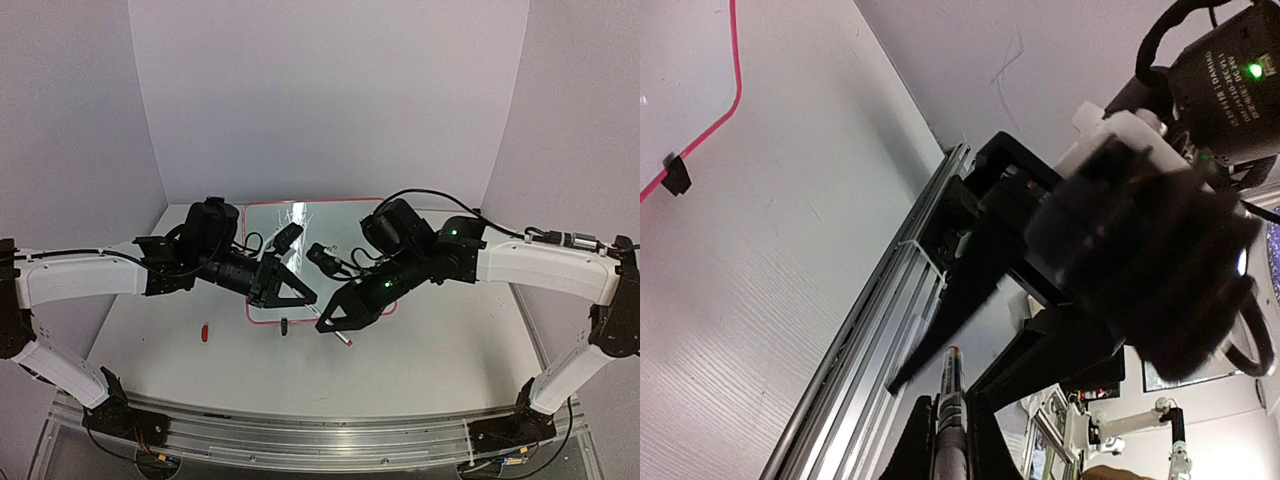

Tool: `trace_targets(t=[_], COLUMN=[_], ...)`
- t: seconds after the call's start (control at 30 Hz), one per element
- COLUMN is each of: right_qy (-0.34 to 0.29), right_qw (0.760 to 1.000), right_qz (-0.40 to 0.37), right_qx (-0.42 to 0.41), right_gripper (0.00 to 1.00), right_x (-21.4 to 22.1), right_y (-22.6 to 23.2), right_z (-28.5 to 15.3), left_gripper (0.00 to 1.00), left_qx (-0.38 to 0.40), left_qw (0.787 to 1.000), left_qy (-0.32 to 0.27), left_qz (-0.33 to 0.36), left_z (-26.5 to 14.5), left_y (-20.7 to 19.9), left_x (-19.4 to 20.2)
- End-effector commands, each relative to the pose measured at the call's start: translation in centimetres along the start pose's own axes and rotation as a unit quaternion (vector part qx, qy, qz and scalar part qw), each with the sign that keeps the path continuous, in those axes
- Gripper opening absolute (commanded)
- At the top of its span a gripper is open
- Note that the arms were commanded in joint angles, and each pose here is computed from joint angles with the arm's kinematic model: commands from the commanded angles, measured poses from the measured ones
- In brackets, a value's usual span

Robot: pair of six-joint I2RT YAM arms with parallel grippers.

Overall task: Write a sentence on the whiteboard
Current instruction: Pass from the right arm to the left, then pass from the left arm to the right

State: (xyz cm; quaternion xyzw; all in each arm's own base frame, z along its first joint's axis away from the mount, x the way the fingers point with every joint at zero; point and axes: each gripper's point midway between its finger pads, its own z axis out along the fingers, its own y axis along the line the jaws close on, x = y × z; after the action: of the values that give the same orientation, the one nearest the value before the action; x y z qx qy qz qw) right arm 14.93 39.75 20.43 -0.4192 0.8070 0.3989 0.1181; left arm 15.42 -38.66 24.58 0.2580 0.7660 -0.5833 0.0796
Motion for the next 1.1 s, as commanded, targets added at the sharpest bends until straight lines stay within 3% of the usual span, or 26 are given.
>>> trace_targets(t=[0.0, 0.03, 0.13, 0.27, 0.37, 0.43, 0.5, 0.7, 1.07], right_qy=[-0.064, -0.073, -0.101, -0.160, -0.230, -0.318, -0.361, -0.380, -0.404], right_qw=[0.995, 0.994, 0.992, 0.985, 0.969, 0.942, 0.925, 0.917, 0.904], right_qz=[0.017, 0.023, 0.039, 0.060, 0.089, 0.106, 0.111, 0.088, 0.075], right_qx=[0.078, 0.078, 0.065, 0.029, 0.010, -0.014, -0.033, -0.080, -0.113], right_gripper=[0.38, 0.47, 0.59, 0.87, 0.90, 0.91, 0.92, 0.93, 0.78], right_x=[-2.0, -2.3, -3.2, -4.3, -4.7, -6.4, -6.9, -9.2, -11.8], right_y=[-1.1, -0.9, -0.1, 1.3, 0.9, 1.0, 0.8, 2.5, 3.5], right_z=[-3.2, -3.5, -4.4, -5.8, -6.4, -8.0, -8.4, -8.5, -8.4], left_gripper=[0.00, 0.00, 0.00, 0.00, 0.00, 0.00, 0.00, 0.00, 0.00], left_qx=[0.030, 0.032, 0.043, 0.057, 0.082, 0.101, 0.104, 0.123, 0.112], left_qw=[0.991, 0.988, 0.980, 0.967, 0.955, 0.949, 0.946, 0.942, 0.945], left_qy=[-0.119, -0.141, -0.186, -0.242, -0.278, -0.291, -0.300, -0.306, -0.302], left_qz=[0.047, 0.049, 0.053, 0.057, 0.062, 0.068, 0.067, 0.064, 0.047], left_z=[-2.6, -3.0, -3.9, -5.2, -6.3, -6.8, -7.2, -7.3, -6.6], left_y=[-3.7, -4.1, -4.9, -5.7, -6.6, -7.3, -7.6, -7.9, -6.6], left_x=[-3.5, -4.1, -5.4, -6.7, -7.2, -7.2, -7.4, -7.4, -7.5])
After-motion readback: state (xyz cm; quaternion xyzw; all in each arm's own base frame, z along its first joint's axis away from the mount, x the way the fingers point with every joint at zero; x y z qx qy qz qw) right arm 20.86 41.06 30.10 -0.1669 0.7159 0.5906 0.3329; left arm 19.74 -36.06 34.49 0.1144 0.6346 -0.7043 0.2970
